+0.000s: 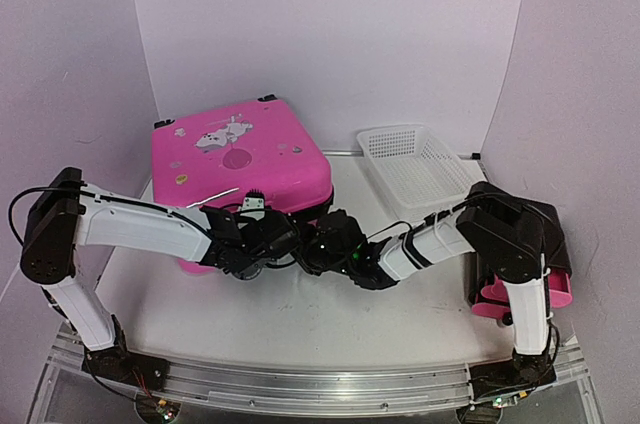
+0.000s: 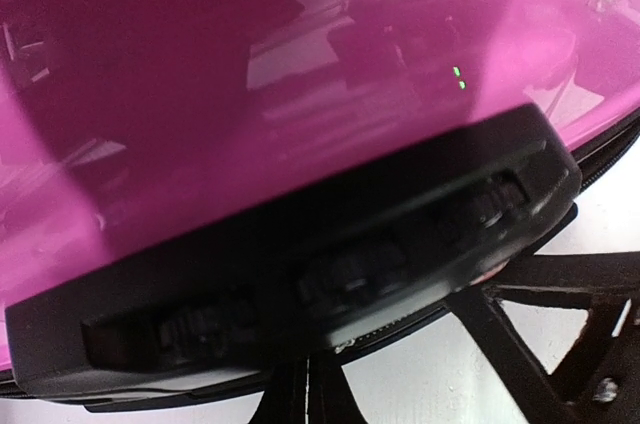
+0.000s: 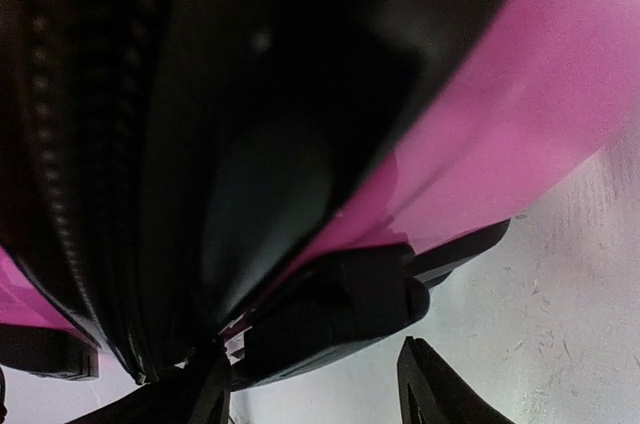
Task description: Open, take out, and arrange the luggage
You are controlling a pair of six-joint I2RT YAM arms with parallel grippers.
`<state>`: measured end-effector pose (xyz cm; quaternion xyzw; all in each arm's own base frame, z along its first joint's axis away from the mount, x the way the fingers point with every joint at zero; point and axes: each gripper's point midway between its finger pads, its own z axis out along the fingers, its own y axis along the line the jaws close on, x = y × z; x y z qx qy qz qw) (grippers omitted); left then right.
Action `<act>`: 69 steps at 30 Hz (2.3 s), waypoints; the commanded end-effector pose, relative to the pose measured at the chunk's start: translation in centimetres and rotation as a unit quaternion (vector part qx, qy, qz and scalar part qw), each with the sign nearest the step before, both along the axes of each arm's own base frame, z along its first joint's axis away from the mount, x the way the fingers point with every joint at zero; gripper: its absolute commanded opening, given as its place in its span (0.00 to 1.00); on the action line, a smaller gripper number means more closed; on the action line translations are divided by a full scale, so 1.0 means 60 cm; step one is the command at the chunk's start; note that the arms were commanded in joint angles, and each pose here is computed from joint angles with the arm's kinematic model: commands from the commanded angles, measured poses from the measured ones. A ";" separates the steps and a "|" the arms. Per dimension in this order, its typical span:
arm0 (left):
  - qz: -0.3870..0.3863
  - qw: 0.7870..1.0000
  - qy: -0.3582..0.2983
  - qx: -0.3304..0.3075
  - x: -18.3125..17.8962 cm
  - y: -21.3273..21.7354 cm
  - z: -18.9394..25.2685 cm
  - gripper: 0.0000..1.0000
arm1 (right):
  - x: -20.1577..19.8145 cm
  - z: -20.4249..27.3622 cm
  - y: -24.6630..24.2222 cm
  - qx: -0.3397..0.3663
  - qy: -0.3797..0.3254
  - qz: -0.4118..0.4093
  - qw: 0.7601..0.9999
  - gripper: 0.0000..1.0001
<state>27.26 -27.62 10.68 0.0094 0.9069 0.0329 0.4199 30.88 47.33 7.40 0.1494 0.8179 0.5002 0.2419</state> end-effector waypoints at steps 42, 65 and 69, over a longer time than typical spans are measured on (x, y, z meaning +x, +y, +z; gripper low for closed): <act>0.141 0.987 0.036 0.070 -0.120 0.266 -0.010 0.04 | 0.121 0.043 -0.129 0.080 -0.079 -0.198 0.974 0.00; -0.203 0.929 0.058 -0.305 -0.140 0.068 0.120 0.78 | 0.164 0.042 -0.164 0.014 -0.080 -0.140 0.987 0.00; -0.224 0.916 0.081 -0.322 -0.136 0.026 0.097 0.72 | 0.166 0.046 -0.154 0.022 -0.076 -0.133 0.988 0.00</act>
